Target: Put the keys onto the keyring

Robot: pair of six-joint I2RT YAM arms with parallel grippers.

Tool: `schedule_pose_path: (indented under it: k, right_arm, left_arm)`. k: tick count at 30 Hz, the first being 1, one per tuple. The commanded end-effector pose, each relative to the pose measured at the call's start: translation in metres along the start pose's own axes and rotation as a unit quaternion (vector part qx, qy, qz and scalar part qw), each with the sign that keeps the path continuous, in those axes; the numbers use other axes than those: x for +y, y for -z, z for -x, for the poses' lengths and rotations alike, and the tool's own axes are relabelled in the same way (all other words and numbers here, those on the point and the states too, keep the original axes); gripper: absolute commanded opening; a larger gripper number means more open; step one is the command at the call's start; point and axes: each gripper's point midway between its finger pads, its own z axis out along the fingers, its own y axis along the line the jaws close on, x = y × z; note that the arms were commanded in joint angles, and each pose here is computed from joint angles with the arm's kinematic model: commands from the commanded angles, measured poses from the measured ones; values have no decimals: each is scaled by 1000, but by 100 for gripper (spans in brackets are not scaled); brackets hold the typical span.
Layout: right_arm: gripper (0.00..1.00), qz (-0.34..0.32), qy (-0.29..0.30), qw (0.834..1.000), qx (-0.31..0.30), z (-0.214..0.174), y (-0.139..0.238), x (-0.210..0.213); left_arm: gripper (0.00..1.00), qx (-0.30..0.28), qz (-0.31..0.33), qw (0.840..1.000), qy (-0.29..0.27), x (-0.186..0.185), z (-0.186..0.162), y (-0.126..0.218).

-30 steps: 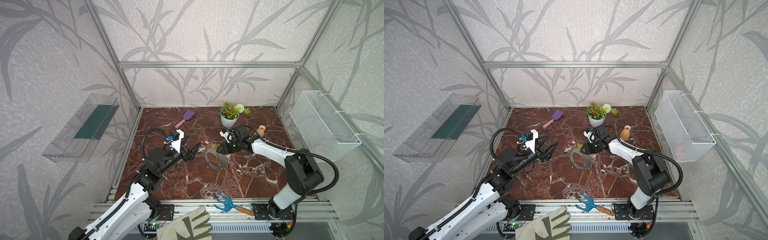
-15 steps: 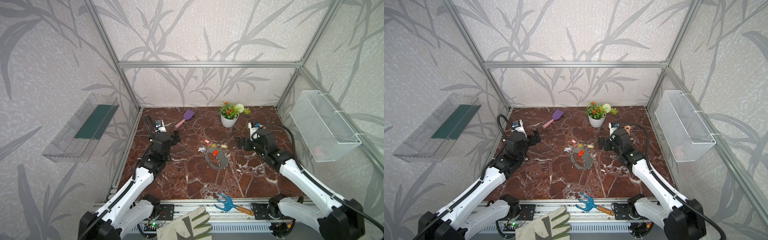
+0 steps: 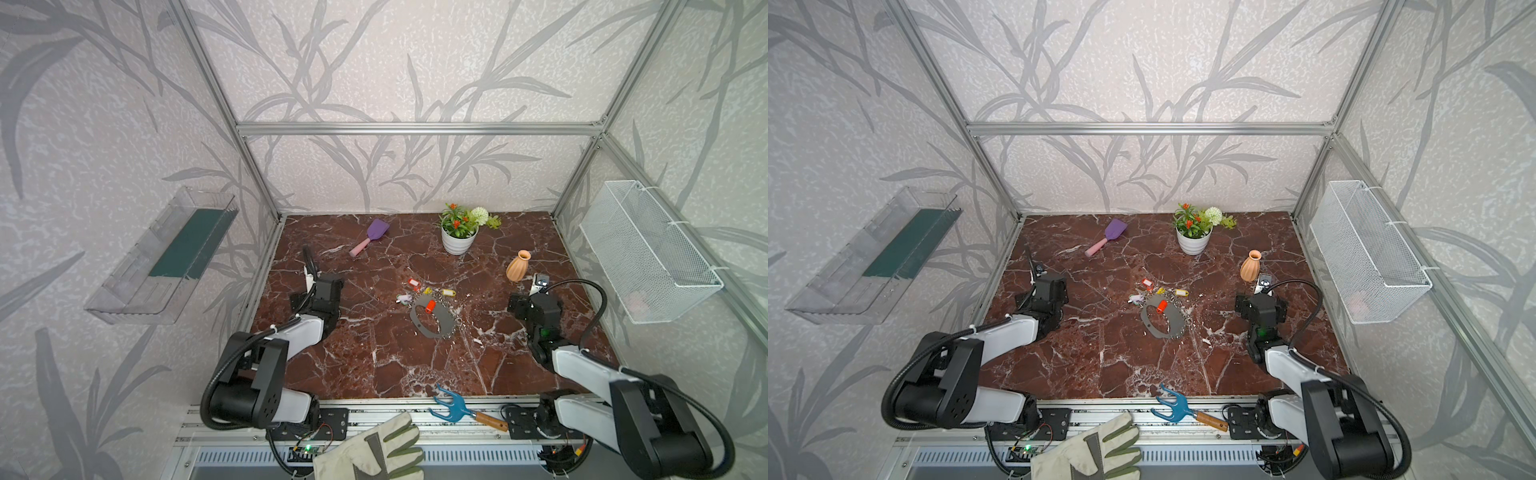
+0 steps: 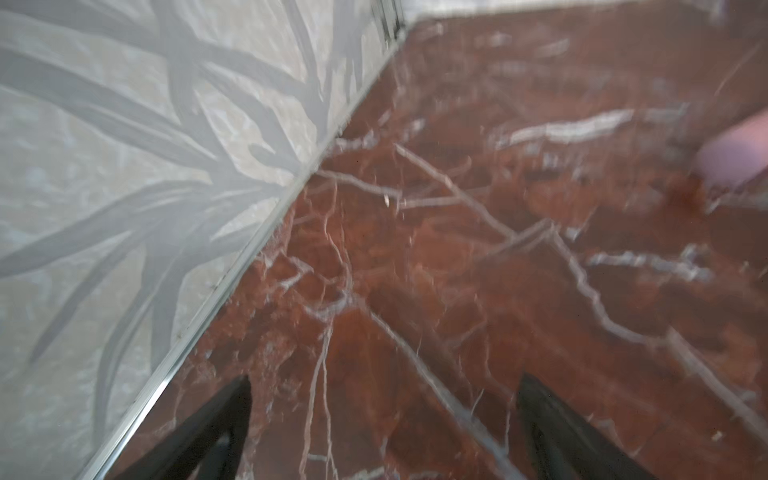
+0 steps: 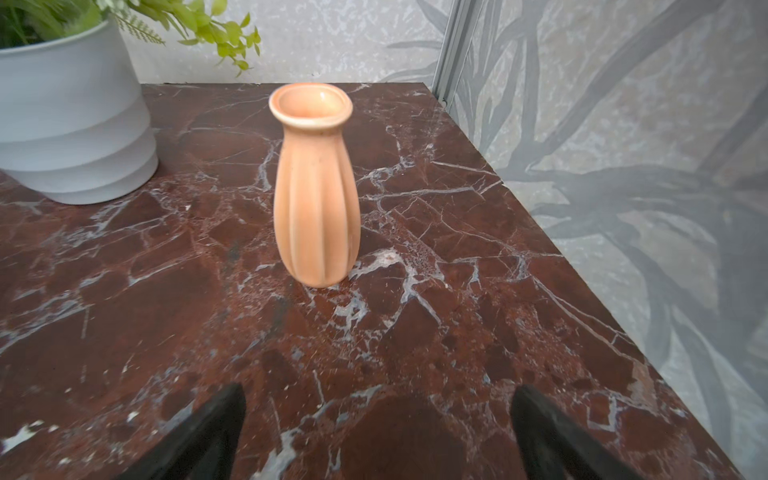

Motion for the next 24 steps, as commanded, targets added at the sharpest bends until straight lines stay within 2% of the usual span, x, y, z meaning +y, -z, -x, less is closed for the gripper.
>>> schedule_pose_path:
  k: [1, 2, 3, 5, 6, 8, 13, 17, 24]
  right_arm:
    - [99, 37, -15, 995, -92, 45, -10, 17]
    - [99, 45, -8, 996, -80, 41, -21, 24]
    - [99, 64, 7, 994, -86, 42, -28, 34]
    - [99, 89, 29, 995, -44, 30, -40, 48]
    - [99, 94, 32, 994, -53, 31, -40, 50]
    - [99, 95, 33, 993, -66, 33, -39, 51]
    - [99, 97, 36, 993, -61, 31, -39, 52]
    - [99, 131, 52, 988, -60, 31, -38, 64]
    - [99, 133, 53, 988, -61, 32, -38, 65]
  left_arm:
    - [99, -112, -57, 991, 44, -7, 44, -1]
    - [99, -117, -63, 988, 73, 0, 38, -7]
    - [99, -100, -82, 989, 77, -3, 30, -12]
    - [99, -119, -95, 984, 90, -3, 31, -17]
    - [99, -113, -95, 985, 91, -2, 30, -18]
    - [99, -89, -99, 987, 87, -2, 28, -18]
    - [99, -100, -97, 987, 84, -2, 30, -17]
    - [99, -93, -99, 987, 80, -4, 29, -17]
    - [99, -91, -102, 987, 81, -4, 29, -18]
